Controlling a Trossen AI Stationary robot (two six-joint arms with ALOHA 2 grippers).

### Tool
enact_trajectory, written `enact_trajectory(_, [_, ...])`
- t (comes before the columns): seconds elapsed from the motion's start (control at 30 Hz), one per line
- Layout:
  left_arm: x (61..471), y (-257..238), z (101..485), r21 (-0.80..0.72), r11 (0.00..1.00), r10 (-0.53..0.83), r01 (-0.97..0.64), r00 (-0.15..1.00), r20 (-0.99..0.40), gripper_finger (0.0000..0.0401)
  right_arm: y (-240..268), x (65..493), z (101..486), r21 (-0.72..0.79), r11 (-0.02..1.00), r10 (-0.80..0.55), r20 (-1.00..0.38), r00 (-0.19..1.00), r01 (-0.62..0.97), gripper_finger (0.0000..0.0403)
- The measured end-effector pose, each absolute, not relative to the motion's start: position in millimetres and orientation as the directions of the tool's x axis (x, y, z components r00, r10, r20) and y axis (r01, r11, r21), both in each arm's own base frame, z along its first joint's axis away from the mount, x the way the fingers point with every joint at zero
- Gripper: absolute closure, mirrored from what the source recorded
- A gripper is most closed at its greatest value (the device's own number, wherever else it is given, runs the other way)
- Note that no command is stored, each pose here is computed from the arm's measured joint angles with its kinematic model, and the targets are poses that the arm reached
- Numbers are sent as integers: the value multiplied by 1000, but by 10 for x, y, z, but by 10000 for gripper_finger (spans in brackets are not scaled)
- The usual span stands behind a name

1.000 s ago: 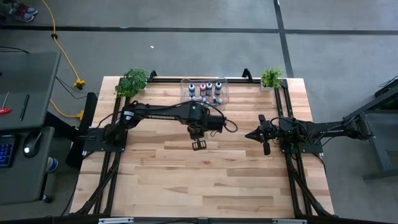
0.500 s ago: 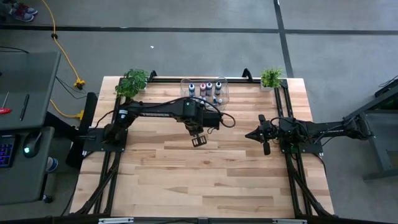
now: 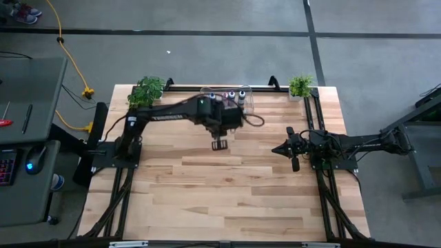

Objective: Pick & Place food coloring
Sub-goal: Put the small purple food coloring bottle into the transparent bin

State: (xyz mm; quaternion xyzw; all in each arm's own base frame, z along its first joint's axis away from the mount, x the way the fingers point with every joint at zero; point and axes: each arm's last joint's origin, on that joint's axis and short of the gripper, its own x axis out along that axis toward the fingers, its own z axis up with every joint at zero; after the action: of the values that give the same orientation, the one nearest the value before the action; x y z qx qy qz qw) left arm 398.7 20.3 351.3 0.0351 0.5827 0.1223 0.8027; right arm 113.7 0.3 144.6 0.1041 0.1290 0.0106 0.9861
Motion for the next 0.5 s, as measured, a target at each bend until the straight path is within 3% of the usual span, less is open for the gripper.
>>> enact_trajectory(0.5, [3988, 1059, 3286, 113, 984, 59, 135, 354, -934, 362, 3, 1137, 1446, 208, 978, 47, -252, 967, 6, 402])
